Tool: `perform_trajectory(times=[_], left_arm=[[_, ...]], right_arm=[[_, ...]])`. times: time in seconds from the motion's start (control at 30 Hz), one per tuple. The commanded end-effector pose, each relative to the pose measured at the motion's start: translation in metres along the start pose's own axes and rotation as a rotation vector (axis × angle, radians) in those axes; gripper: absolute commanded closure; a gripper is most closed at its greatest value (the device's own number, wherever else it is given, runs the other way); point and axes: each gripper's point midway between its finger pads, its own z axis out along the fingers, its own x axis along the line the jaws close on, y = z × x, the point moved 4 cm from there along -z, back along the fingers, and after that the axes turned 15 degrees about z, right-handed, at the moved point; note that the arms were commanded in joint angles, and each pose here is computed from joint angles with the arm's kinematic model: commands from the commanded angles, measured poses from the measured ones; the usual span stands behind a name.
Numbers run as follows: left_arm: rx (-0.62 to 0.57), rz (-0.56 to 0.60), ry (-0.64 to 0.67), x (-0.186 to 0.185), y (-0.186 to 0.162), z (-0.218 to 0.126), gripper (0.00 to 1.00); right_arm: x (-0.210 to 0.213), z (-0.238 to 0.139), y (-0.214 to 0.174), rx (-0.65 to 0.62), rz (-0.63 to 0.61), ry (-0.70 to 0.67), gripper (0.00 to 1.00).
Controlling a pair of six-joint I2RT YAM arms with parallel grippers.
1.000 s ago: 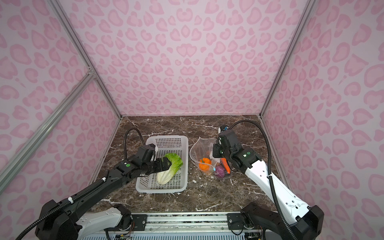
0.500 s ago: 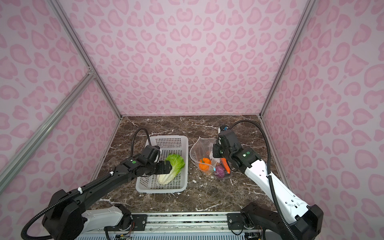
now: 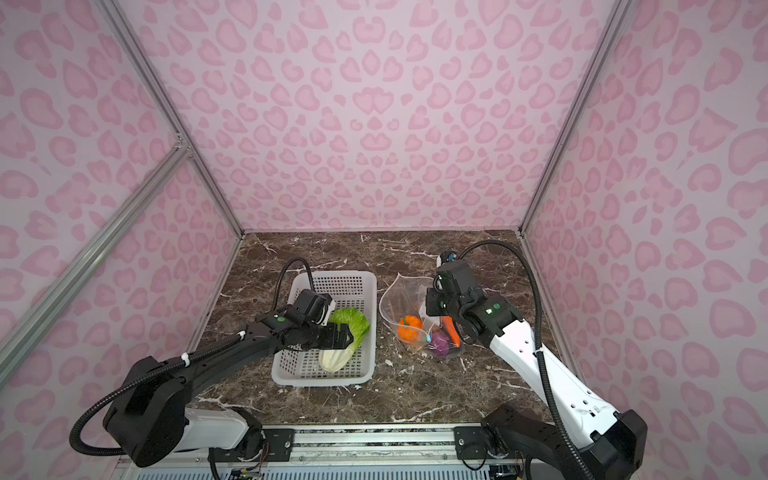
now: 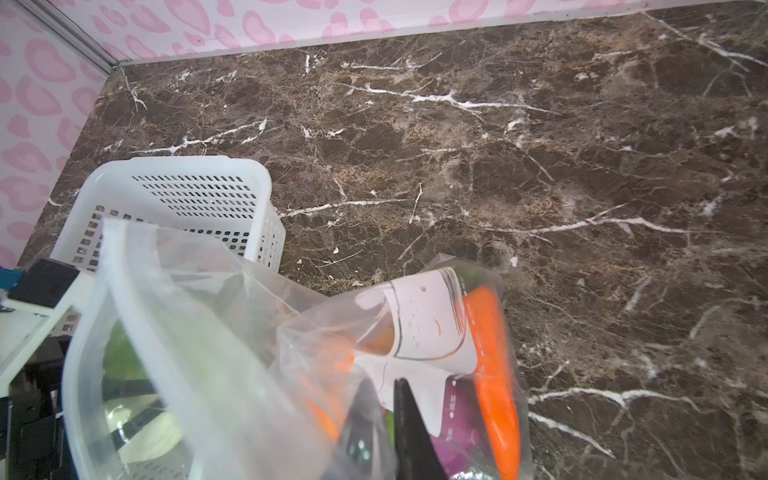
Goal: Place the food in the zip-top bag and seal the zipper
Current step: 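Lower the left gripper and close it on the green lettuce, then lift the lettuce upright out of the basket with the left gripper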
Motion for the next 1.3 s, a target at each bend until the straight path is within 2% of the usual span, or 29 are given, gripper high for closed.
perform_trajectory(times=[0.0,0.27,0.5,0.6,0.67,0.77,0.87,1.27], left_arm=[[-0.016,0.012,-0.051,-0.008,0.007,0.003,0.02],[-0.016,0.07,0.079,0.0,0.008,0.007,0.02],[-0.014,0.059,0.07,0.0,0.011,0.017,0.01],[-0.011,0.06,0.057,-0.002,0.012,0.02,0.18],[-0.016,0.057,0.055,-0.003,0.014,0.019,0.25],[-0.035,0.056,0.063,-0.003,0.017,0.014,0.43],[-0.062,0.055,0.07,-0.003,0.02,0.007,0.5],[-0.182,0.038,0.119,-0.006,0.04,-0.04,0.54]], right_arm=[[-0.002,0.0,-0.001,-0.006,-0.002,-0.006,0.86],[-0.001,-0.001,-0.001,-0.012,0.005,0.004,0.85],[0.0,0.0,0.0,-0.01,0.004,0.003,0.84],[-0.002,0.0,-0.001,-0.009,0.002,-0.002,0.84],[-0.002,-0.001,0.0,-0.009,0.002,-0.003,0.85],[-0.001,-0.001,0.0,-0.011,0.002,-0.001,0.86],[-0.001,-0.001,0.0,-0.01,0.001,0.0,0.88],[0.001,-0.003,0.003,-0.015,0.001,0.007,0.93]])
